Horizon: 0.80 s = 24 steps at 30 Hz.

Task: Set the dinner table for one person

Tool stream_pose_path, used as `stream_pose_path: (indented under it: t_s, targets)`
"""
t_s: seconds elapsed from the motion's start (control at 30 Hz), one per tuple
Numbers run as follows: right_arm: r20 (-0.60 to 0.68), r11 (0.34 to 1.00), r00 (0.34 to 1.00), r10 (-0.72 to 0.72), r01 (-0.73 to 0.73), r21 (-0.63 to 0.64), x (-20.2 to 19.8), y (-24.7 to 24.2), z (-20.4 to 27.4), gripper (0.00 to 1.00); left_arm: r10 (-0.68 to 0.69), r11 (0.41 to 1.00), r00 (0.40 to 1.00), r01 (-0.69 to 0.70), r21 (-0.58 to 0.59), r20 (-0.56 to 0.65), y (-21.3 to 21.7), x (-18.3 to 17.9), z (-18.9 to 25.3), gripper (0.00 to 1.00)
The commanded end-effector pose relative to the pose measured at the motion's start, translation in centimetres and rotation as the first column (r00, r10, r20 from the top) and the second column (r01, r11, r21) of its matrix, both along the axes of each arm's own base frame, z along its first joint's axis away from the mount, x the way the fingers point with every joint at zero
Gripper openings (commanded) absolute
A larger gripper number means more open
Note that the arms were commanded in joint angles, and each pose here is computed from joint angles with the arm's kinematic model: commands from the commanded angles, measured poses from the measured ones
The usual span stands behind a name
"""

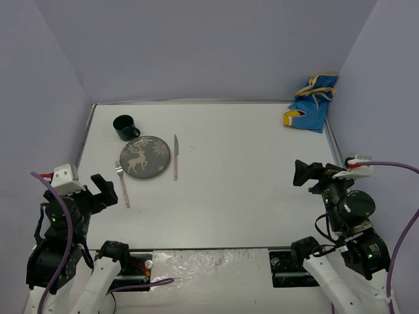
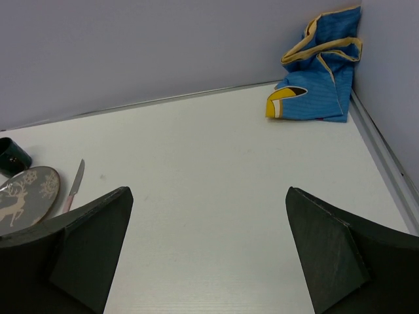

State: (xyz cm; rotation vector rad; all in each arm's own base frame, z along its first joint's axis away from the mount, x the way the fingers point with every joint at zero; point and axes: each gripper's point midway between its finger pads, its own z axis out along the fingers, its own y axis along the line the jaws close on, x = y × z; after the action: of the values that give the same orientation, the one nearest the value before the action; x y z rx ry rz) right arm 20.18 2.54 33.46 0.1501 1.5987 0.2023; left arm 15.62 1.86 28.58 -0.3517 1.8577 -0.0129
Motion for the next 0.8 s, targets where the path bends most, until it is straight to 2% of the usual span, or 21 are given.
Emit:
stream_pose_path:
  t_s: [0.0,0.1,0.2,0.3,0.33,0.43,0.57,0.77]
  targets:
    - [-0.072,0.997,0.997,0.012,-0.006,0.078,2.9,1.7,-1.0,1.00,-0.055,0.997,0.999,0.055,-0.054,0.001,-1.7,2.4,1.2,0.97]
    - [-0.186,0.991,0.981,0.059,-0.036,0.126,6.3,4.2,-3.0,1.00,-0.088,0.993,0.995,0.085,-0.076,-0.044,-2.7,3.8,0.9,0.97]
    - [-0.228,0.988,0.972,0.050,-0.015,0.153,9.7,5.5,-3.4,1.00,-0.108,0.991,0.992,0.101,-0.088,-0.071,-3.4,5.1,0.7,0.97]
    - [-0.313,0.990,0.950,-0.010,0.053,0.129,14.9,6.5,-5.6,1.00,-0.125,0.990,0.985,0.116,-0.077,-0.118,-3.8,6.8,-0.1,0.97]
    - [-0.309,0.989,0.951,-0.025,0.068,0.131,15.3,6.4,-5.5,1.00,-0.128,0.990,0.985,0.120,-0.073,-0.116,-3.9,7.0,0.0,0.97]
    - [-0.378,0.969,0.913,-0.153,0.214,0.125,20.9,5.0,-7.2,1.00,-0.132,0.990,0.982,0.126,-0.056,-0.136,-4.0,8.5,-0.7,0.97]
    - [-0.455,0.926,0.848,-0.272,0.360,0.117,26.8,0.7,-10.7,1.00,-0.154,0.987,0.977,0.147,-0.059,-0.145,-4.6,9.7,-1.4,0.97]
    - [-0.512,0.896,0.767,-0.387,0.444,-0.013,33.4,-5.7,-15.9,0.99,-0.209,0.977,0.967,0.198,-0.084,-0.149,-5.7,10.0,-3.0,0.97]
